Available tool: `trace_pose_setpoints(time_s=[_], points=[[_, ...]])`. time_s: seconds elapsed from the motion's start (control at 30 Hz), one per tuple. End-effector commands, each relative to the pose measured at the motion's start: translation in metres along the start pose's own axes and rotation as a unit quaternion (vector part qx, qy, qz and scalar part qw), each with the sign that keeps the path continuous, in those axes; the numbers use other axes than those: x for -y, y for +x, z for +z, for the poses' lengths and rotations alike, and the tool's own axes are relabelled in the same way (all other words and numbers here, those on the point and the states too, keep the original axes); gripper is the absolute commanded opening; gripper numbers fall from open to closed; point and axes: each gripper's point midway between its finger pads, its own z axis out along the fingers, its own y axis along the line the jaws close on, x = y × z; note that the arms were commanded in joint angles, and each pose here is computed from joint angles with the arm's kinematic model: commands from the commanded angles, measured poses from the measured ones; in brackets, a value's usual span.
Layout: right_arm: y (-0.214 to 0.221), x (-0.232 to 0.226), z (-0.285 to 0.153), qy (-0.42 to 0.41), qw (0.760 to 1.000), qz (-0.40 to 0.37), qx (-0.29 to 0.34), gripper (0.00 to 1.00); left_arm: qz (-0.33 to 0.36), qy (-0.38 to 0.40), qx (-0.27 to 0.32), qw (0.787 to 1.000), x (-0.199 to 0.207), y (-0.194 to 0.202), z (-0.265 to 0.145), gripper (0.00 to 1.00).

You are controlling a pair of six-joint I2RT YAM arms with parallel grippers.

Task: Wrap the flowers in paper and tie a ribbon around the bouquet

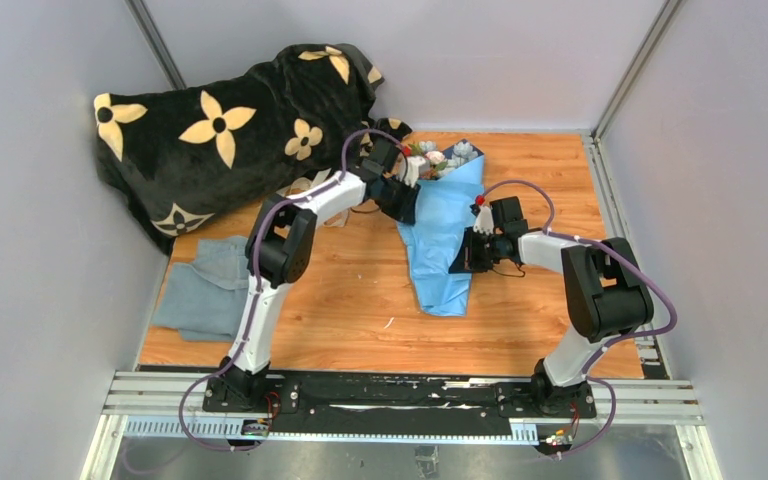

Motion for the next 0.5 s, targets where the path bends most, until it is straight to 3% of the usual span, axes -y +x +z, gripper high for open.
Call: trace_pose_setpoints(time_s=[0.0,0.17,0.23,0.37,0.47], points=[[0.027,0.030,0.004,0.068,0.997,-0.003,-0.046,0.00,-0.068,-0.117,0.047,0.990,-0.088,-0.025,-0.010,0.25],[0.022,0.027,0.001,0.068,0.997,-0.012,-0.046,0.00,-0.100,-0.188,0.062,0.975,-0.142,-0.037,-0.024,0.26],[0.019,0.023,-0.001,0.066,0.996,-0.019,-0.049,0.00,-0.092,-0.197,0.065,0.974,-0.145,-0.046,-0.035,0.26],[0.014,0.012,0.000,0.063,0.996,-0.037,-0.052,0.00,-0.067,-0.128,0.085,0.986,-0.086,-0.061,-0.063,0.26],[0.014,0.008,0.003,0.053,0.997,-0.034,-0.051,0.00,0.005,-0.085,0.103,0.991,-0.011,-0.055,-0.079,0.26]])
